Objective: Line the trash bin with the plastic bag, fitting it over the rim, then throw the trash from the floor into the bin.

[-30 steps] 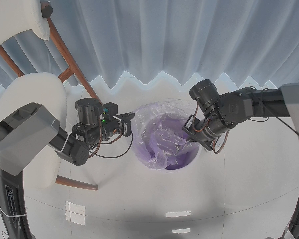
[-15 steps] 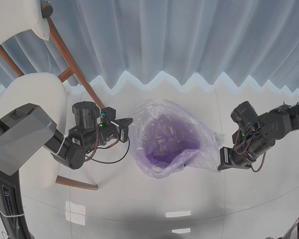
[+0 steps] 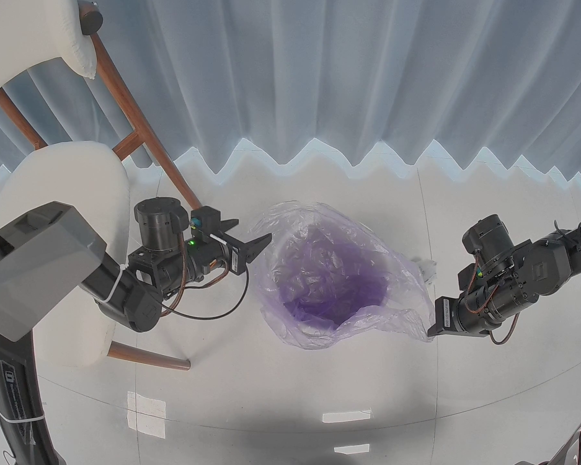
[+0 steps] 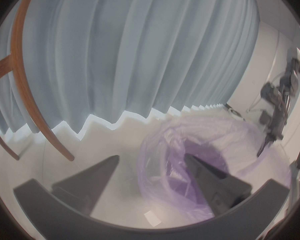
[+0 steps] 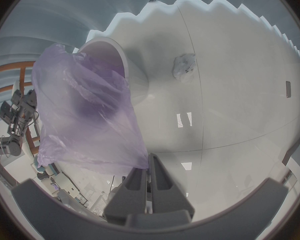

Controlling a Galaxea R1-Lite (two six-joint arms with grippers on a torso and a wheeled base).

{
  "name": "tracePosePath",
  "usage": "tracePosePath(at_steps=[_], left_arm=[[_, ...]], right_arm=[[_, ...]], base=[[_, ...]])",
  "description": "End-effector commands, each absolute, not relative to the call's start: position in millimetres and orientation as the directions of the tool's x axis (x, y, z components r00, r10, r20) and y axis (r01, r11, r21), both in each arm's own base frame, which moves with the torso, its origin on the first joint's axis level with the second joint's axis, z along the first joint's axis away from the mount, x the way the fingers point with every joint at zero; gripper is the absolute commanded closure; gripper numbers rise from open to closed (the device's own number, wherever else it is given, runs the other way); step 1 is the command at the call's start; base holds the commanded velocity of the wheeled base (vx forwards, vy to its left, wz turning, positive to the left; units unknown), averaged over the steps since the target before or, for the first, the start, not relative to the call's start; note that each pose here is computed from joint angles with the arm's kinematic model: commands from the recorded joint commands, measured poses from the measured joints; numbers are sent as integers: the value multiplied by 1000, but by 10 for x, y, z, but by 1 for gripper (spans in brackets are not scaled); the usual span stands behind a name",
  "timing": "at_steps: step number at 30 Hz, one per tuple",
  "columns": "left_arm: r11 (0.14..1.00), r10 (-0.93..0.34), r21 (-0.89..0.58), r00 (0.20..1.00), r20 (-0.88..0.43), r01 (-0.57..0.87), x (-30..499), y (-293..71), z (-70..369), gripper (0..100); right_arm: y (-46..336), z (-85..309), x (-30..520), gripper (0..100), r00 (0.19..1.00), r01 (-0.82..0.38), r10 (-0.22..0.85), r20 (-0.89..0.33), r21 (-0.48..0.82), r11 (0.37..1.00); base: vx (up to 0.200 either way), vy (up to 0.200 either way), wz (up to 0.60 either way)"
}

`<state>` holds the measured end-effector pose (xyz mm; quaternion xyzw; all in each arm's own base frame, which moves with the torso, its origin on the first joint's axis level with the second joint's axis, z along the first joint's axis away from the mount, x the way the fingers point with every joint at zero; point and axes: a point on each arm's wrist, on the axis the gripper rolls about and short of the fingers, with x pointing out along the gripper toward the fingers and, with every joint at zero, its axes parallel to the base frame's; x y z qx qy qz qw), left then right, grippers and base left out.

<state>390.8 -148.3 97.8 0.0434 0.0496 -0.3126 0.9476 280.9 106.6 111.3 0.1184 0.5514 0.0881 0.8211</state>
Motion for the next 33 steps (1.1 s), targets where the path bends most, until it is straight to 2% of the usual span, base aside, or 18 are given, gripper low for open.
tracePosePath(at_steps=[1,5,9,12,15,16,17,22,26,33], left_arm=[[799,-601,-8,798,-44,602,3739,-1465,1383,0],[775,-630,-115,774,-60,622,3500,-1478,1579,0],[758,-651,-215,731,-204,616,3174,-1442,1636,0],[750,-661,-353,651,-373,559,2847,-1451,1673,0],[733,-677,-532,528,-513,423,2553,-1616,1708,0],[734,-676,-539,523,-519,413,2543,-1626,1705,0],[731,-677,-596,463,-573,332,2452,-1737,1676,0],[730,-672,-642,424,-608,237,2534,-1960,1492,0],[682,-692,-722,425,-583,120,2662,-2249,1439,0],[693,-681,-718,388,-621,65,2754,-2419,1208,0]], right_arm=[[1072,1110,2816,100,377,-7,277,-884,296,955],[1080,1103,2822,100,380,-8,278,-882,297,955],[1096,1065,2841,100,382,-13,279,-881,297,955],[1130,1026,2854,100,375,-17,273,-886,287,958],[1145,986,2872,100,368,-15,265,-892,279,960],[1146,987,2874,100,369,-15,264,-891,278,960],[1159,965,2896,100,378,-19,268,-886,282,959],[1199,940,2943,100,410,-34,284,-867,296,955],[1217,913,2960,100,420,-34,268,-867,281,959],[1246,902,2969,100,419,-38,269,-867,279,960]], base=[[0,0,0],[0,0,0],[0,0,0],[0,0,0],[0,0,0],[0,0,0],[0,0,0],[0,0,0],[0,0,0],[0,0,0]])
